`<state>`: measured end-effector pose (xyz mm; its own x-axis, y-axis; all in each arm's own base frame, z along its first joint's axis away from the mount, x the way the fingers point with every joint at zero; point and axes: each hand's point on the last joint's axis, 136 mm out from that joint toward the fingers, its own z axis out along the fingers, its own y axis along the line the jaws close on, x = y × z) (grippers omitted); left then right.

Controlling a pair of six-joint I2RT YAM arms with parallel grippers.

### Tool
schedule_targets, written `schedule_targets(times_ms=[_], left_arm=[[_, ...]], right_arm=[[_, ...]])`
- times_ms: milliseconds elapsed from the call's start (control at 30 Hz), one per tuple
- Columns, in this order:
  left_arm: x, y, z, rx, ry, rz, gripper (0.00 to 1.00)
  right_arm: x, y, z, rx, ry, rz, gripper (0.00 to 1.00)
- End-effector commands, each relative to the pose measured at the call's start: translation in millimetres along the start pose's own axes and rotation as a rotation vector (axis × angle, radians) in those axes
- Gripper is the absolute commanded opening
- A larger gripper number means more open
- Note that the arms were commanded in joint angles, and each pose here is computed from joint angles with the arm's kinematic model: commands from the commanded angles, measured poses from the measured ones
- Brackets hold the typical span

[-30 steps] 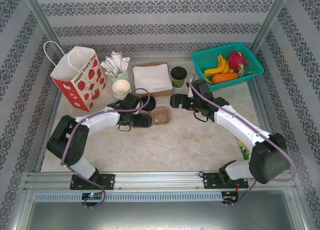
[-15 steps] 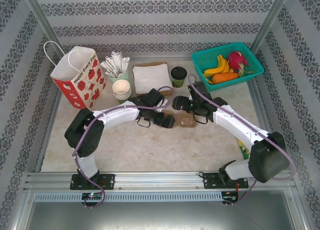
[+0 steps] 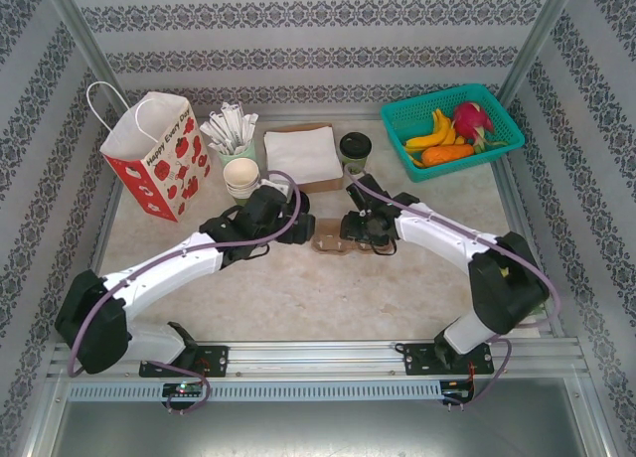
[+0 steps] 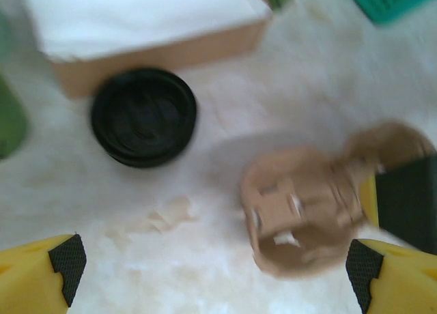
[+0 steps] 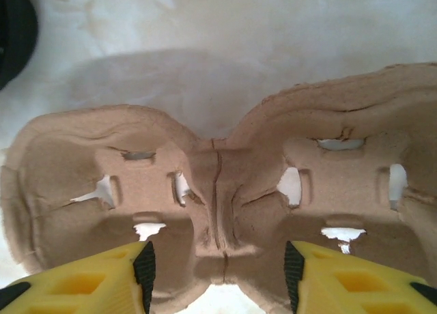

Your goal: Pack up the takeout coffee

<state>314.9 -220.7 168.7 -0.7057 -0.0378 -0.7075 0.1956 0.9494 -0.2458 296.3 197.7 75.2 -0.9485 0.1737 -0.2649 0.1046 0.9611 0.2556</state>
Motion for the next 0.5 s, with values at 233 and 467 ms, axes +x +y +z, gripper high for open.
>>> schedule_targets(times_ms=[233, 467], left_arm=[[-3.4, 33.7, 5.7, -0.191, -0.087, -0.146, 0.99], [-6.6, 29.4, 9.7, -0.191, -0.072, -0.116, 0.99]], right_arm=[[3.0, 5.4, 11.9, 0.092, 0.097, -0.055, 0.44], [7.6, 8.0, 20.4, 0.122, 0.149, -0.070, 0.38]])
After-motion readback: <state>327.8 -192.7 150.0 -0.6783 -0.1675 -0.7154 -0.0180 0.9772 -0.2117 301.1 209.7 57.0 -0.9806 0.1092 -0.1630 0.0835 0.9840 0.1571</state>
